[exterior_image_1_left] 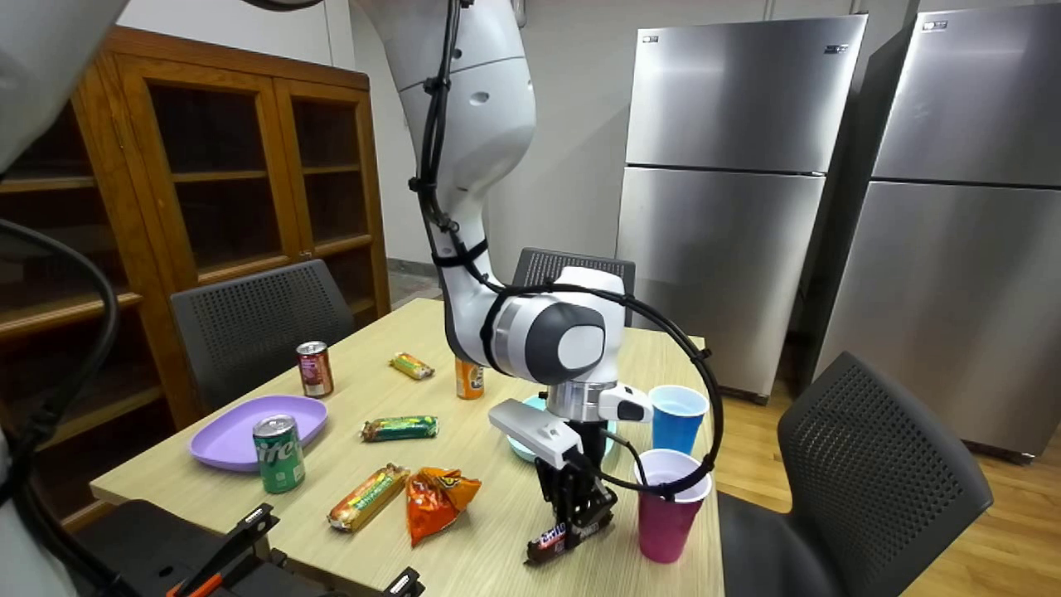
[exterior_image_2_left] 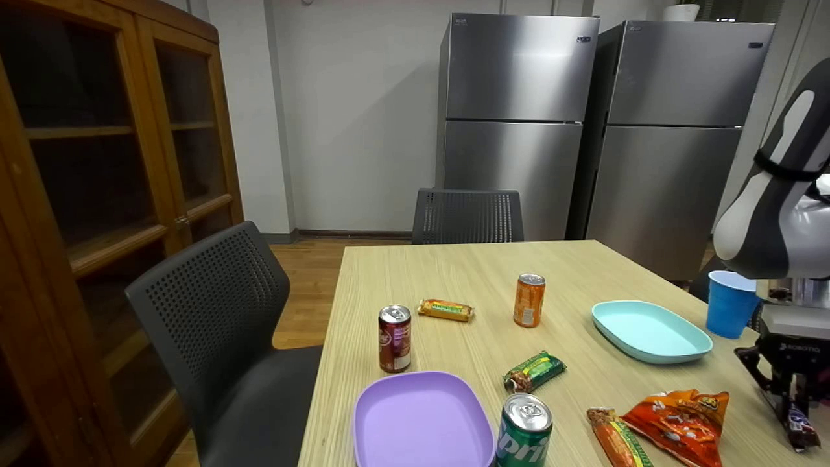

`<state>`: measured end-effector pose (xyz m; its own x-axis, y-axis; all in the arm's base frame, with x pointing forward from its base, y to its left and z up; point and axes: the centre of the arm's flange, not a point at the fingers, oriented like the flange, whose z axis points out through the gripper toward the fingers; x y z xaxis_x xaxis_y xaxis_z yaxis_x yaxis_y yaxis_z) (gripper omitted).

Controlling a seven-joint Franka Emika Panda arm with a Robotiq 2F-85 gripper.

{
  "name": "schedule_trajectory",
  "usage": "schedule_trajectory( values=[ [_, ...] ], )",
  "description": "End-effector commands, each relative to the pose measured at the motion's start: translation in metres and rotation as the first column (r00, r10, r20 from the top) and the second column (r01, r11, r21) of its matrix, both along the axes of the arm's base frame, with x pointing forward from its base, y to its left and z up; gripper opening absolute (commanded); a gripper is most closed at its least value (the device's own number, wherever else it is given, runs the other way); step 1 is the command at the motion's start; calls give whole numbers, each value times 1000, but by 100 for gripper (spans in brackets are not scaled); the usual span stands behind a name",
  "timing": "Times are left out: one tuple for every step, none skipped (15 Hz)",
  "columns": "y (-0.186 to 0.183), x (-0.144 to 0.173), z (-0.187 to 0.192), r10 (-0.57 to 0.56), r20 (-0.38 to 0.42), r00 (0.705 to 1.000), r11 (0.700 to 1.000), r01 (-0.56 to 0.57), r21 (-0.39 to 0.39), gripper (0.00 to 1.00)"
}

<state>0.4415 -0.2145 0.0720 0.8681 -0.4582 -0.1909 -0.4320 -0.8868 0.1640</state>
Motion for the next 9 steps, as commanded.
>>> schedule_trajectory(
  values=[
    [11, -1, 17, 31, -2, 1000, 1000, -31, 7, 4],
    [14, -1, 22, 38, 2, 999, 999, -38, 7, 4],
    [16, -1, 29, 47, 11, 999, 999, -47, 6, 4],
    [19, -1, 36, 61, 16, 998, 998, -61, 8, 4],
    [22, 0, 44, 73, 19, 997, 997, -73, 14, 4],
    [24, 2, 51, 86, 22, 996, 996, -86, 14, 3],
    [27, 4, 57, 98, 25, 995, 995, -98, 11, 4],
    [31, 7, 61, 114, 25, 993, 993, -114, 4, 4],
    [35, 9, 66, 132, 23, 991, 991, -132, 2, 4]
  ],
)
